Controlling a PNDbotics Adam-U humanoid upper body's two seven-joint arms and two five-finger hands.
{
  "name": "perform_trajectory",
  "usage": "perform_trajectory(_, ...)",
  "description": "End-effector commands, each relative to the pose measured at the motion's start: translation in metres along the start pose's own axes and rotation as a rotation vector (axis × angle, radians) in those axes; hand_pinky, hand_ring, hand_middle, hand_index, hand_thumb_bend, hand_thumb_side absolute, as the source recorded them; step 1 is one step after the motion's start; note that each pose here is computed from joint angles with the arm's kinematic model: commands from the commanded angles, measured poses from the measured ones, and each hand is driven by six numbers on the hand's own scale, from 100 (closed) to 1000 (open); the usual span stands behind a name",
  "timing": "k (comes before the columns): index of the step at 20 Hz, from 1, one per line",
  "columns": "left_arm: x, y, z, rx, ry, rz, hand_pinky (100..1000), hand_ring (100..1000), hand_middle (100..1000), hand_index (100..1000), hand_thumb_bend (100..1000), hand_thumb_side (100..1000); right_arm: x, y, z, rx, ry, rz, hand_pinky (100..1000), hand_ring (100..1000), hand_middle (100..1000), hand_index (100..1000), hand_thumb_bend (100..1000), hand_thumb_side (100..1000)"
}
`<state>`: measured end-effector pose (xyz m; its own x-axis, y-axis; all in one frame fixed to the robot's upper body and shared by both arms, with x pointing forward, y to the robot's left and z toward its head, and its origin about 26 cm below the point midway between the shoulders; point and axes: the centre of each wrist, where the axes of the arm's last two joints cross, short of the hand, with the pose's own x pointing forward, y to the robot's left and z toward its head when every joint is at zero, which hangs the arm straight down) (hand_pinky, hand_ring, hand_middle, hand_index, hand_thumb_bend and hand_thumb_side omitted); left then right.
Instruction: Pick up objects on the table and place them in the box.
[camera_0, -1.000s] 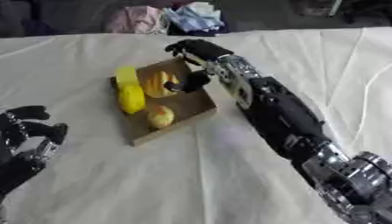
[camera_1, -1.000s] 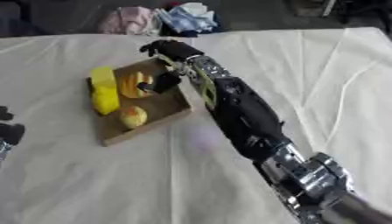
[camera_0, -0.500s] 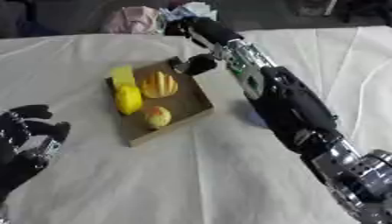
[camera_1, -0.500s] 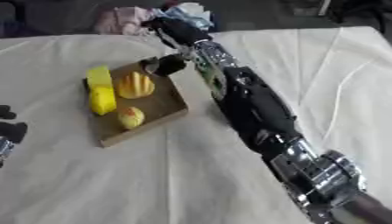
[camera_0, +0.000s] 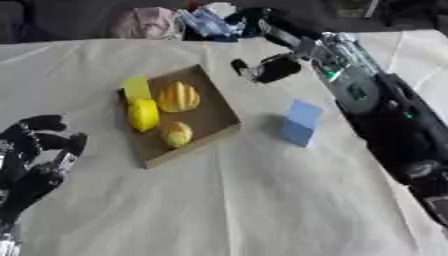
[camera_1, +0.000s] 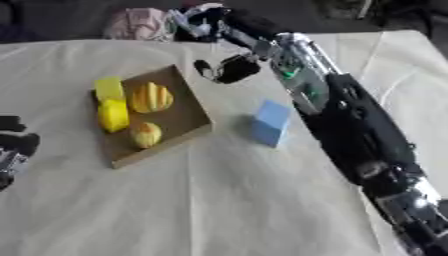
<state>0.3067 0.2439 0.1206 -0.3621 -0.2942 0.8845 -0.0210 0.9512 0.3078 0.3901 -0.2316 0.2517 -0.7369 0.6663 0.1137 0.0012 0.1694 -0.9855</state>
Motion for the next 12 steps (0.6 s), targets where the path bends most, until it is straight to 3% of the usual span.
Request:
perform_trajectory(1,0.004,0.009,-0.001,0.026,-0.016,-0.030,680,574,607,724,543,392,0.018,-0.026,0.029,0.005,-0.076,0.041,754,785,888,961,185,361)
perform_trajectory(7,0.003,0.011,0.000,0.036,-0.007,-0.034,681,575,607,725,541,395,0.028,-0.007,0.069,0.231,-0.111,0.056,788,818,922,981,235,383)
perform_trajectory(12,0.001,0.011,0.000,0.033,0.000,-0.037,683,576,609,726,539,399,0.020,0.016,0.085,0.371,-0.036,0.045,803,840,939,991,281,418)
